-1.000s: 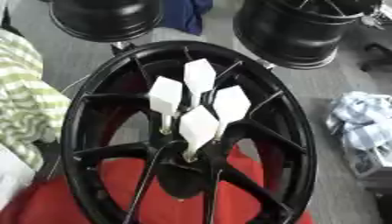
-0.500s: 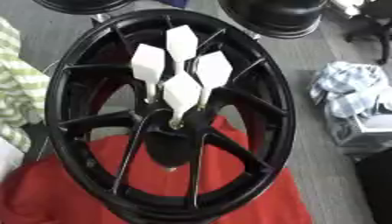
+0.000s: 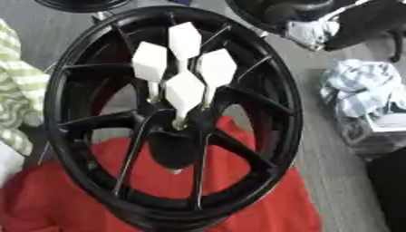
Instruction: Pull the pin out of the wheel hub.
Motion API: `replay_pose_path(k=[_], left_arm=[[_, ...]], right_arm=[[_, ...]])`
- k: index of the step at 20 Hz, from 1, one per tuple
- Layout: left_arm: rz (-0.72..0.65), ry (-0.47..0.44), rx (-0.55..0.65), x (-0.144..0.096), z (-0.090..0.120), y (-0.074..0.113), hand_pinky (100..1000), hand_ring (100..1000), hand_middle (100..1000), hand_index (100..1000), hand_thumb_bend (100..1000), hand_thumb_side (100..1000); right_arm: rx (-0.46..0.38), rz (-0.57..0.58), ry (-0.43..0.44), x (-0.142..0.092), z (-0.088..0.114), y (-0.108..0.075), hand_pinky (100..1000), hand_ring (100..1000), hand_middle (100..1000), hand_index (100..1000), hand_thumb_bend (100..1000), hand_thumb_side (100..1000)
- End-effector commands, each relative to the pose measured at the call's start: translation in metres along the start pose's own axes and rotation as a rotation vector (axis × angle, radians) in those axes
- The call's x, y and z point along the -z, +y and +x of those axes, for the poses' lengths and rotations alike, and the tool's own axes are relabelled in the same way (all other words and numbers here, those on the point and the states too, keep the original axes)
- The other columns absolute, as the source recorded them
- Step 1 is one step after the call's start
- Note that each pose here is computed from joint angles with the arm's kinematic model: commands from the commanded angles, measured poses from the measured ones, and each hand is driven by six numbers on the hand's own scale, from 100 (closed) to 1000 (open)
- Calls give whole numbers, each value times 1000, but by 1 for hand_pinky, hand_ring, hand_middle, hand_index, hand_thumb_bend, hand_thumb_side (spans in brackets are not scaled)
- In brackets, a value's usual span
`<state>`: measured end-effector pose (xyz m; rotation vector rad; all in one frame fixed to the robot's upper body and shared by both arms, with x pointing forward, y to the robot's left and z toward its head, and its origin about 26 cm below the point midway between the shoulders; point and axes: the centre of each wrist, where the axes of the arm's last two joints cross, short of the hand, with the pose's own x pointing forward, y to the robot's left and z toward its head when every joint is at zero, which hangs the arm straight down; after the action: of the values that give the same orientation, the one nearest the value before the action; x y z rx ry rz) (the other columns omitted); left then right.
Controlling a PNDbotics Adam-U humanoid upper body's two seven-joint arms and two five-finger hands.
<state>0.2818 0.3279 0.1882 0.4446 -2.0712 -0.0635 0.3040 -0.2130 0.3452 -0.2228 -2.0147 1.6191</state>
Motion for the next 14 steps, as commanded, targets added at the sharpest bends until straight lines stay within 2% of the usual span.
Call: replay_pose_path(k=[1,7,14], left_arm=[[7,-27,11,2,7,4,635,753,703,757,100,791],[7,-9,22,-1,5,3,634,753,702,757,100,799],[7,-2,33,-2,3,4,635,753,699,757,100,803]], right_arm=[[-36,10,5,7,-1,-2,870,734,743,831,100,198],[-60,48,16,29,-13,11,868,737,745,831,100,199],[-104,95,14,41,-15,22,866,745,752,833,100,204]])
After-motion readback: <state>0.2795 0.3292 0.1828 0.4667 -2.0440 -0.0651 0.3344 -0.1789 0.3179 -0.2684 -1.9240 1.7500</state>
